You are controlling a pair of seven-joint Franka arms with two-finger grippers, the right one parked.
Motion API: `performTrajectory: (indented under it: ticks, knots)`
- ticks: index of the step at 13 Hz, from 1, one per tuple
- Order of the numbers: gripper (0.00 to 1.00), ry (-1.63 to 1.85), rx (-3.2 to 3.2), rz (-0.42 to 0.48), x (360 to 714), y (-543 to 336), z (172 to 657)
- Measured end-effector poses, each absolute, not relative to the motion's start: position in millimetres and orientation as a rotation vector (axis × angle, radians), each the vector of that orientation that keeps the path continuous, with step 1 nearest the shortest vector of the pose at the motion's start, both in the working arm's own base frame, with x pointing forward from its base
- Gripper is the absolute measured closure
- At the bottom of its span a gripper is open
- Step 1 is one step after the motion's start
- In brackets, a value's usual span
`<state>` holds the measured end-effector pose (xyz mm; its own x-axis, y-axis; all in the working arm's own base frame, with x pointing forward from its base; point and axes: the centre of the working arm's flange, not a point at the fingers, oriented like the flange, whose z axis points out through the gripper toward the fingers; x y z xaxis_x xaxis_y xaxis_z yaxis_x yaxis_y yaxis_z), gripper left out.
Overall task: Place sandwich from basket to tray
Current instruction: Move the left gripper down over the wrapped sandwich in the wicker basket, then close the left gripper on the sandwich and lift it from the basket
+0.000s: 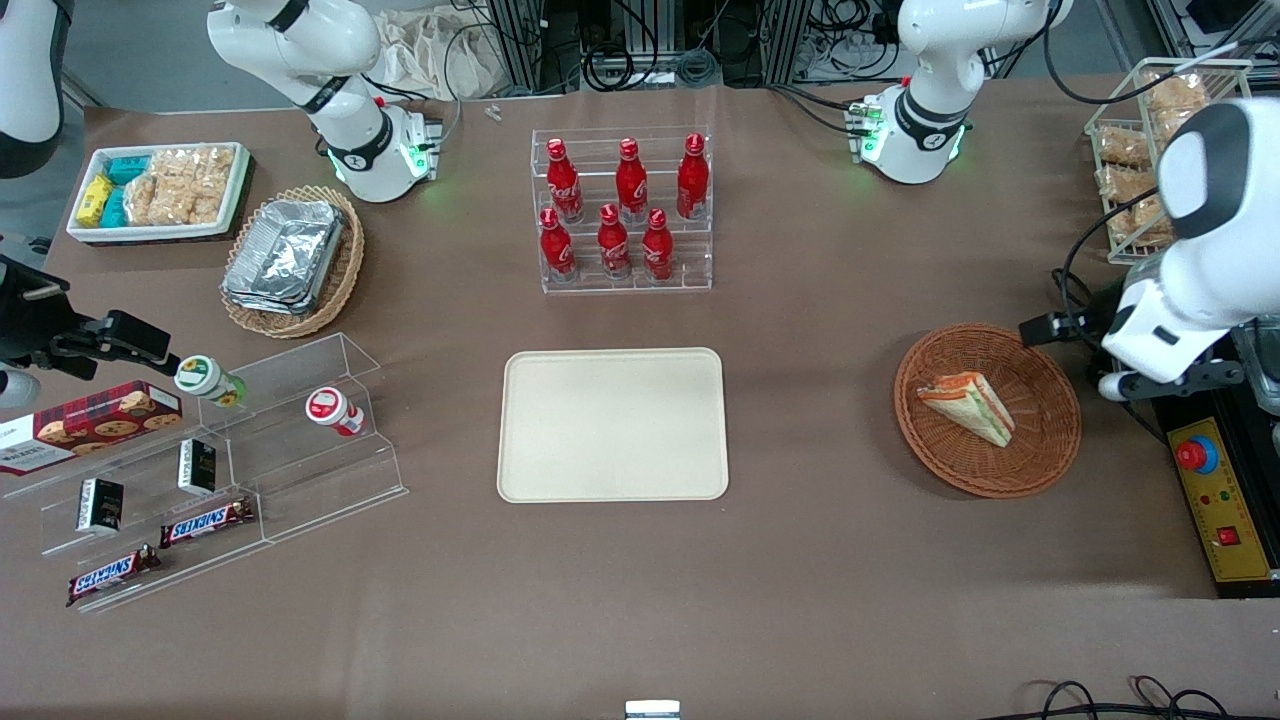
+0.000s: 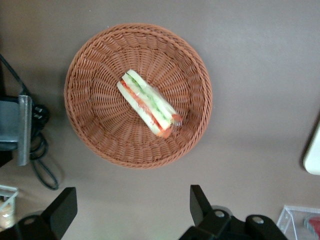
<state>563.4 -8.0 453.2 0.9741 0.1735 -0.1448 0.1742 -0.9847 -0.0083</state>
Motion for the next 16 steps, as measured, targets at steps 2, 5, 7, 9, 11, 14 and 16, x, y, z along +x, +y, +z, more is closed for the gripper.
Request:
performTrajectory:
  ticks: [2, 5, 7, 9, 11, 14, 16]
  knots:
    - [0.00, 0.417, 3.105, -0.181, 560, -8, 418]
    - [0.01, 0.613, 3.070, -0.126, 551, -8, 365]
    - [0.01, 0.697, 3.049, -0.146, 549, -8, 339]
    - [0.02, 0.758, 3.029, -0.151, 553, -7, 321]
    - [0.03, 0.817, 3.009, -0.171, 555, -3, 301]
    - [0.03, 0.911, 2.974, -0.173, 558, 2, 276]
    - [0.03, 0.955, 2.954, -0.163, 560, 2, 265]
